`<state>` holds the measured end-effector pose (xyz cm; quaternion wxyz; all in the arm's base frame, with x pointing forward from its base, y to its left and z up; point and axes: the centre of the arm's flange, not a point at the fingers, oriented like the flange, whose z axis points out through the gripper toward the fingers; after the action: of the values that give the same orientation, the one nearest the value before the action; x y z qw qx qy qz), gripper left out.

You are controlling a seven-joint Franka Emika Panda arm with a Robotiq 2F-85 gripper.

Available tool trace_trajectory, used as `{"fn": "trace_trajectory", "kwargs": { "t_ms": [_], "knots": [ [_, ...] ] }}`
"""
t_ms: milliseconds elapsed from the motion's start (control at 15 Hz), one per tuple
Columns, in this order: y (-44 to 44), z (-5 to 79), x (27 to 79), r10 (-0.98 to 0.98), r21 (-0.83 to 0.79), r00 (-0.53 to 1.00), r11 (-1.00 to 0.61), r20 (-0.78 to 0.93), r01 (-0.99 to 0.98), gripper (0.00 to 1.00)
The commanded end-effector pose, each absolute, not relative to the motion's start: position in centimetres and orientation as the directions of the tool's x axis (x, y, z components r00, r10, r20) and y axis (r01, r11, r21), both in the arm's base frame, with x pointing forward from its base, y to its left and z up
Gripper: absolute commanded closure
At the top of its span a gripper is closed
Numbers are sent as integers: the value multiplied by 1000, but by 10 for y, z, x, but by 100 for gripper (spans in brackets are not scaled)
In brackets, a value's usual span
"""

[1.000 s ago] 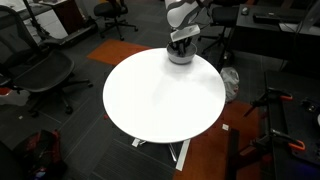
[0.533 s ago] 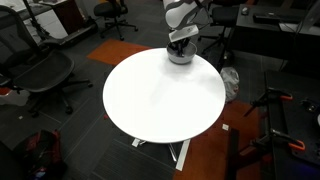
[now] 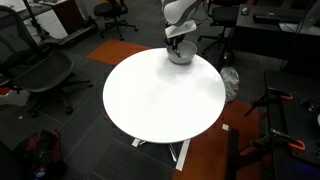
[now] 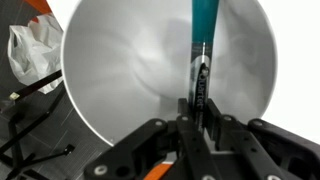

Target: Pick up the pen from the grey bowl and put it on the table.

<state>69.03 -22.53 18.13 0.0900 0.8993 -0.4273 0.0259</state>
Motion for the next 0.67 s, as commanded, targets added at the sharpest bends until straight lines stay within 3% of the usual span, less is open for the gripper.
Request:
{"fn": "trace_trajectory", "kwargs": {
  "t_ms": [0, 600],
  "knots": [
    [-202, 216, 661, -741, 125, 636, -625, 213, -770, 95],
    [-158, 247, 626, -649, 77, 689, -707, 324, -703, 95]
  ]
}}
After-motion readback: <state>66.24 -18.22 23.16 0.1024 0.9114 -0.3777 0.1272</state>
